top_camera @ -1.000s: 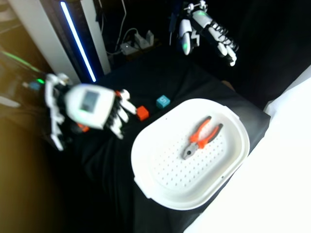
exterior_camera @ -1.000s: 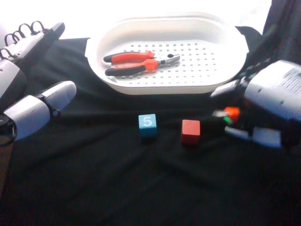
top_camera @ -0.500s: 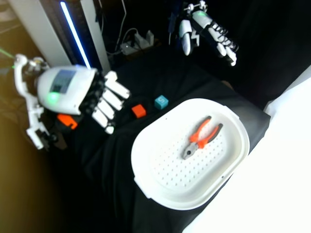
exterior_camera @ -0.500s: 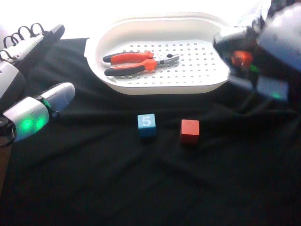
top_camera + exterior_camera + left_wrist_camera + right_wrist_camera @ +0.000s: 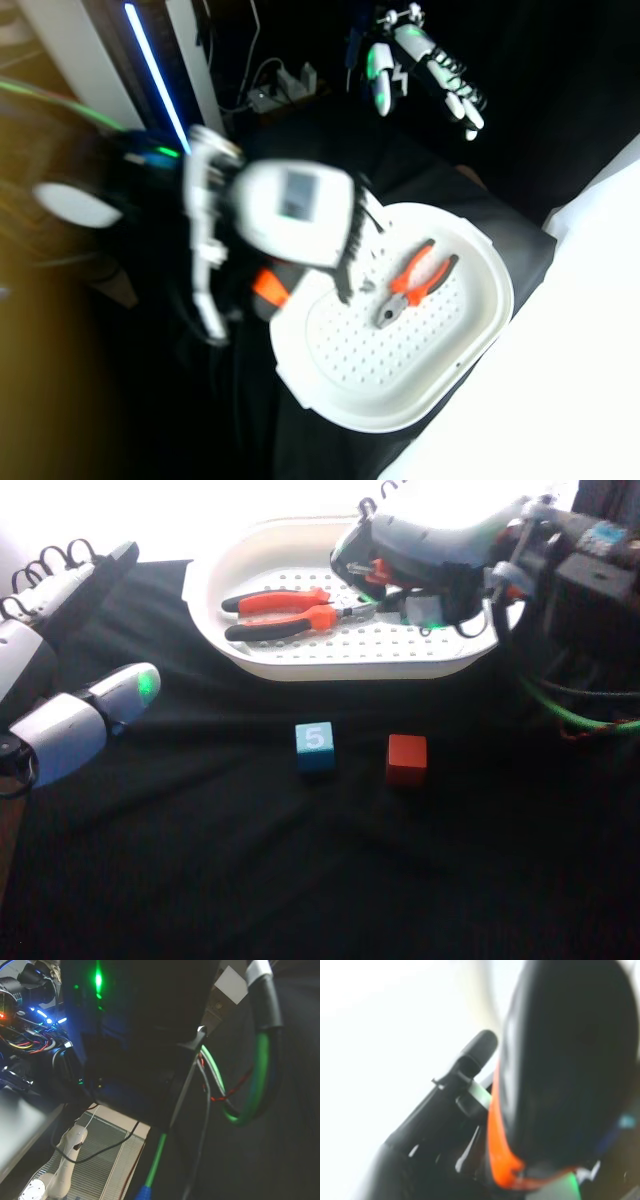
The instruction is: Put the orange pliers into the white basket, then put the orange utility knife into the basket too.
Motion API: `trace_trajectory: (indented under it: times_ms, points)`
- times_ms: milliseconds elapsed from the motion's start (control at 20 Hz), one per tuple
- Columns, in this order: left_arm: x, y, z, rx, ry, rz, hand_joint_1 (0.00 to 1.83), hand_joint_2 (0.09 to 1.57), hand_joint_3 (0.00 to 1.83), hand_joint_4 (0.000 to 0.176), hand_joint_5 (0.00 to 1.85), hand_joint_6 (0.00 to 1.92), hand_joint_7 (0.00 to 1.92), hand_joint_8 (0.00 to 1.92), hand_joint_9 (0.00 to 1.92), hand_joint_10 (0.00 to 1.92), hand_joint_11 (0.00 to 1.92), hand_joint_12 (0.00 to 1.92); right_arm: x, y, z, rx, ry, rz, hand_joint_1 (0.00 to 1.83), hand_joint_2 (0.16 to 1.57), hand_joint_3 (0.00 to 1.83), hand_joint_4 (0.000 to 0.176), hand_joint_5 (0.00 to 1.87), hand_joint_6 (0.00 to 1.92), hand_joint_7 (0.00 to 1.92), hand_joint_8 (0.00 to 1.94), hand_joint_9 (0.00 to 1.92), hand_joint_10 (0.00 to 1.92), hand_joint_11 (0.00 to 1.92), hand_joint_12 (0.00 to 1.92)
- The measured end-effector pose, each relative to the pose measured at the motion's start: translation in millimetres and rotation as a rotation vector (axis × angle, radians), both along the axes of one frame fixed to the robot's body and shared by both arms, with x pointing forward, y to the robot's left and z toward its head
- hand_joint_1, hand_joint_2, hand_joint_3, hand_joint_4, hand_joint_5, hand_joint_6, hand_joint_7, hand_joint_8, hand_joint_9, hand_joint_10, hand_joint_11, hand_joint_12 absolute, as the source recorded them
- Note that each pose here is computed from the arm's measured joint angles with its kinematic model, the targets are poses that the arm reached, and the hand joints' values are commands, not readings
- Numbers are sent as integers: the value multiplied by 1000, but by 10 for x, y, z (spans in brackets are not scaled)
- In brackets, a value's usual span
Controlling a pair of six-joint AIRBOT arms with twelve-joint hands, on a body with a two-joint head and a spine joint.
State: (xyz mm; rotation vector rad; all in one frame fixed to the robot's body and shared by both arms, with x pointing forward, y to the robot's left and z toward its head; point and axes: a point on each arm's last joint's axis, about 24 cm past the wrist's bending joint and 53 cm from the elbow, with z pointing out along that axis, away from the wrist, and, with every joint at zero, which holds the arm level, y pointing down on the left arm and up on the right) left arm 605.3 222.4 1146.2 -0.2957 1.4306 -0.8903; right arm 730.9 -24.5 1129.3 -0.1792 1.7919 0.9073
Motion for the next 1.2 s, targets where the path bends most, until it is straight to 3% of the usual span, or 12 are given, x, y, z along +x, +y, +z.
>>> trace_trajectory:
  times_ms: [50, 100, 150, 250, 300, 400, 550, 650, 850, 900, 1000, 1200]
  points:
    - [-2, -7, -10, -5, 3, -1, 368, 1393, 1, 93, 40, 2, 28, 1, 85, 3, 0, 491, 32, 16, -103, -23, 25, -5, 1185, 1208, 0, 25, 739, 1921, 914, 1941, 1052, 1921, 1154, 1921]
    - [-5, -24, -25, -4, 8, -7, 366, 1402, 1, 96, 27, 1, 11, 0, 76, 0, 0, 428, 47, 7, -217, -53, 57, -11, 957, 1283, 4, 54, 641, 1614, 475, 1539, 559, 1791, 652, 1921]
    - [-6, -26, -25, -4, 9, -8, 362, 1412, 2, 99, 24, 0, 6, 0, 73, 0, 0, 362, 45, -5, -258, -68, 68, -12, 864, 1199, 0, 26, 290, 890, 293, 815, 274, 1287, 179, 1746]
    - [-1, -11, -28, -6, 10, -2, 375, 1415, 2, 106, 29, 0, 11, 0, 74, 0, 0, 412, 63, -50, -279, -76, 76, -21, 626, 1178, 1, 31, 53, 89, 34, 68, 21, 145, 6, 279]
    - [-2, -13, -27, -6, 10, -3, 372, 1408, 0, 99, 33, 2, 13, 1, 73, 0, 0, 412, 64, -51, -276, -76, 74, -21, 477, 1179, 2, 61, 10, 17, 6, 13, 3, 28, 0, 55]
    - [-5, -21, -26, -5, 9, -6, 365, 1416, 1, 104, 34, 1, 7, 0, 69, 4, 0, 420, 79, -59, -254, -68, 70, -25, 302, 1181, 4, 70, 0, 0, 0, 0, 0, 0, 0, 1]
    - [-4, -19, -27, -7, 10, -5, 370, 1388, 0, 98, 34, 1, 13, 1, 77, 4, 0, 512, -37, -101, -158, -54, 62, -11, 285, 1144, 0, 48, 0, 0, 0, 0, 0, 0, 0, 0]
    - [2, -8, -22, -7, 8, -3, 328, 1354, 0, 82, 12, 0, 11, 0, 76, 3, 0, 609, -118, -285, 86, -18, 14, -17, 275, 1090, 0, 95, 0, 0, 0, 0, 0, 0, 0, 0]
    - [8, 26, 26, -1, -2, 2, 330, 1293, 0, 112, 0, 0, 0, 0, 34, 13, 0, 459, -303, -608, 656, 90, -105, -36, 235, 1043, 0, 83, 0, 0, 0, 0, 0, 0, 0, 0]
    - [4, 27, 57, -1, -11, -1, 337, 1250, 0, 146, 0, 0, 0, 0, 6, 2, 0, 187, -389, -614, 757, 106, -129, -24, 157, 1036, 0, 128, 0, 0, 0, 0, 0, 0, 0, 0]
    - [-6, 27, 97, 2, -21, -5, 437, 1208, 0, 155, 0, 0, 0, 0, 0, 0, 0, 7, -577, -653, 839, 129, -169, -2, 76, 1040, 0, 172, 0, 0, 0, 0, 0, 0, 0, 0]
    - [2, 175, 214, 17, -46, 29, 431, 1145, 0, 174, 0, 0, 0, 0, 0, 0, 0, 0, -866, -1104, 700, 124, -147, -53, 130, 1087, 8, 152, 0, 0, 0, 0, 0, 0, 0, 0]
